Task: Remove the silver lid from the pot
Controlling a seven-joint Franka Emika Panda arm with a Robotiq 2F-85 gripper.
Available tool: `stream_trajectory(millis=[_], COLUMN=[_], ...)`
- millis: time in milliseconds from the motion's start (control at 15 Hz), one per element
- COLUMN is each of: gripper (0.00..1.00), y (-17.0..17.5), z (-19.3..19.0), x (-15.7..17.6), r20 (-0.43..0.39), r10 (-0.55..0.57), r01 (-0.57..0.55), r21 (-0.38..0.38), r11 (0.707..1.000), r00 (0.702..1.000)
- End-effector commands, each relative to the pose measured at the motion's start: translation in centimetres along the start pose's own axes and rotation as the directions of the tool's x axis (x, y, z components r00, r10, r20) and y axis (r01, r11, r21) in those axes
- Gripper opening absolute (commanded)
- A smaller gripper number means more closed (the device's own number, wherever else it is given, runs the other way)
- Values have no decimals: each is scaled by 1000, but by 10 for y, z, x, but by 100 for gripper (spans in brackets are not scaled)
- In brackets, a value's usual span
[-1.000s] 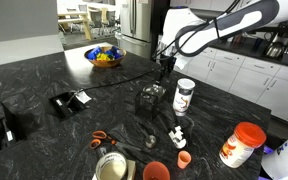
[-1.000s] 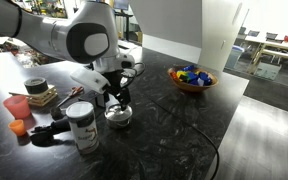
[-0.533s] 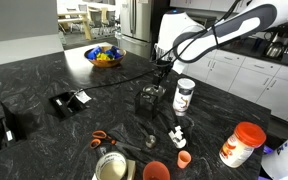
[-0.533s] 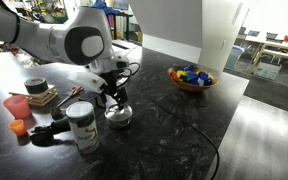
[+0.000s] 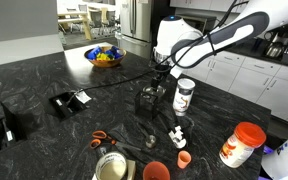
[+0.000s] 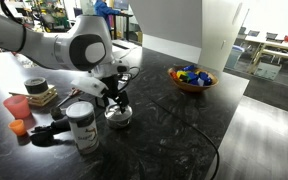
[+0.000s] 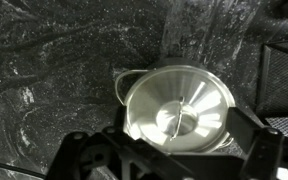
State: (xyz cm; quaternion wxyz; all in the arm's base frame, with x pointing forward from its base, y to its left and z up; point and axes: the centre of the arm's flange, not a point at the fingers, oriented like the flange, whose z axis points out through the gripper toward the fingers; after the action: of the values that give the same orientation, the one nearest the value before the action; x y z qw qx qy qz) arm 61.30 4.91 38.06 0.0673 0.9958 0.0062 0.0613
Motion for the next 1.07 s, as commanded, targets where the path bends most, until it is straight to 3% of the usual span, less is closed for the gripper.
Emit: stream_trajectory(millis=[0,600,667,733,1000], gripper=[100,100,93,75,44], y=[-1,-1,0,1,9], z=[6,19,19,20,20], x=[6,18,20,22,29], r20=[-11,-2,-3,-7,-8], r10=[22,22,24,26,45], r01=[-22,-22,-24,-26,-45], r21=[-4,-8,-6,-4,4], r11=[1000,1000,1000,1000,999], r00=[1000,1000,1000,1000,999])
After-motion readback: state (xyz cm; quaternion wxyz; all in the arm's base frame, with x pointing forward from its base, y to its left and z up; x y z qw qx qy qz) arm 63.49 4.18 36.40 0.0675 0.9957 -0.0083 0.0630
